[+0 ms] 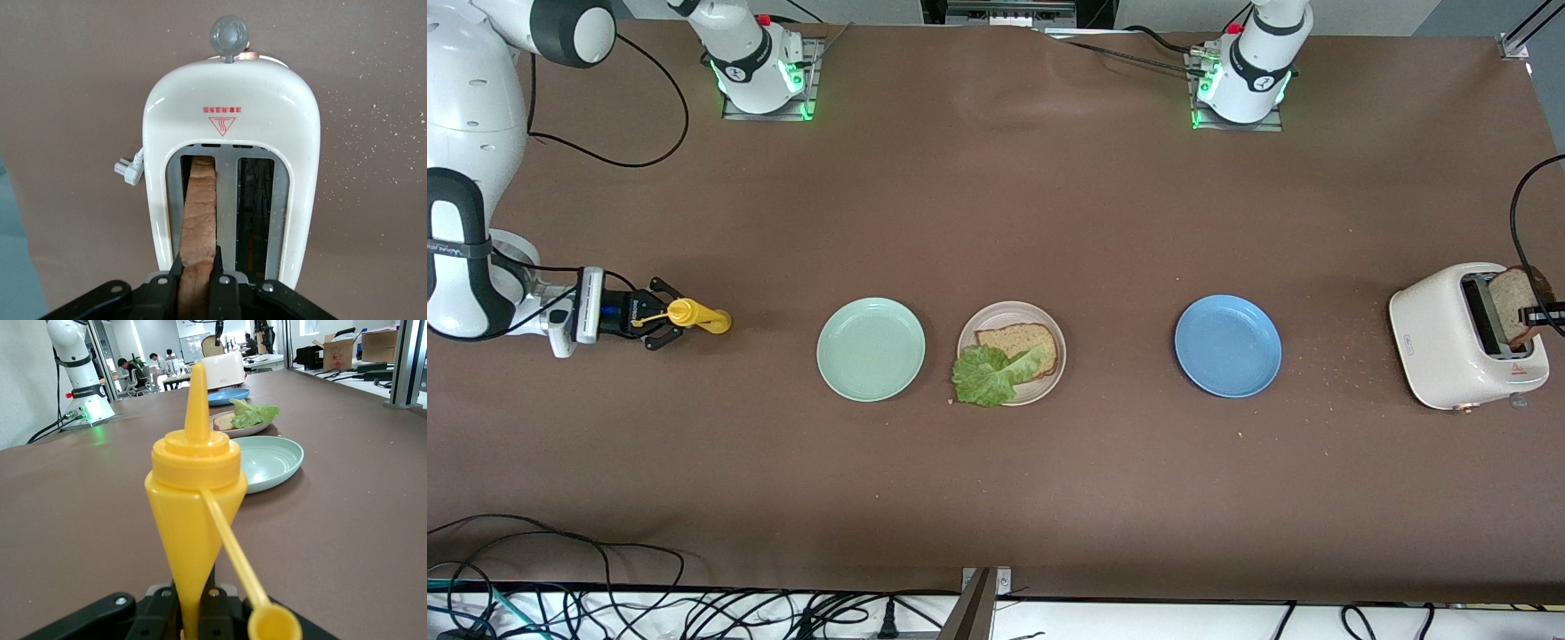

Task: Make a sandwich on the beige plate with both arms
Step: 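Lift the toast out with the left gripper while the right gripper opens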

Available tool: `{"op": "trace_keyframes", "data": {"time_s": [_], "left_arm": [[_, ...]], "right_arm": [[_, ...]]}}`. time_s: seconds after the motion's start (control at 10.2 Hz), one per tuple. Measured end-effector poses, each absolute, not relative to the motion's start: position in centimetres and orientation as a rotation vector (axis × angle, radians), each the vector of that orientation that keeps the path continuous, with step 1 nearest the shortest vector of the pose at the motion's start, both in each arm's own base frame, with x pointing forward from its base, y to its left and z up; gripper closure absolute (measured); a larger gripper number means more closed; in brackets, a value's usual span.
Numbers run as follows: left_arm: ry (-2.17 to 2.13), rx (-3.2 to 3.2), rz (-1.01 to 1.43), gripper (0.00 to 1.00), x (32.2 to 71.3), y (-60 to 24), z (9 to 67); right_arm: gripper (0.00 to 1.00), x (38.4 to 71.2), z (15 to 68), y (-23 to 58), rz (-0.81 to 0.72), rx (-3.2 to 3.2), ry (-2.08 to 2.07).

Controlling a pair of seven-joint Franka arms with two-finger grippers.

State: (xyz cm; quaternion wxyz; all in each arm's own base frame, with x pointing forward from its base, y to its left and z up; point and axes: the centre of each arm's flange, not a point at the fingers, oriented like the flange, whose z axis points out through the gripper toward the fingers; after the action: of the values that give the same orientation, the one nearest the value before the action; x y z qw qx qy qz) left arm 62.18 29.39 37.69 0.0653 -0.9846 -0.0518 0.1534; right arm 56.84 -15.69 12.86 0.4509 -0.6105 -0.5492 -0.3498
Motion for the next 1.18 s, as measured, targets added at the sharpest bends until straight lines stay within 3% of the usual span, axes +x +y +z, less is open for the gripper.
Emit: {"op": "trace_keyframes", "data": {"time_s": [0.59, 0.89, 1.18], "left_arm": [[-0.127, -2.977, 0.507, 0.90, 63.1, 25.7, 45.9], [-0.016, -3.188, 0.472, 0.90, 65.0, 18.2, 48.7], [0.034, -3.577, 0.497, 0.90, 67.1, 11.3, 46.0]], "right_arm": [[0.91, 56.9, 11.9, -15.7, -0.875, -1.506, -1.350], [0.49, 57.0, 12.0, -15.8, -0.880, -1.503, -1.350], [0.45, 56.9, 12.1, -16.5, -0.888, -1.511, -1.346]]}}
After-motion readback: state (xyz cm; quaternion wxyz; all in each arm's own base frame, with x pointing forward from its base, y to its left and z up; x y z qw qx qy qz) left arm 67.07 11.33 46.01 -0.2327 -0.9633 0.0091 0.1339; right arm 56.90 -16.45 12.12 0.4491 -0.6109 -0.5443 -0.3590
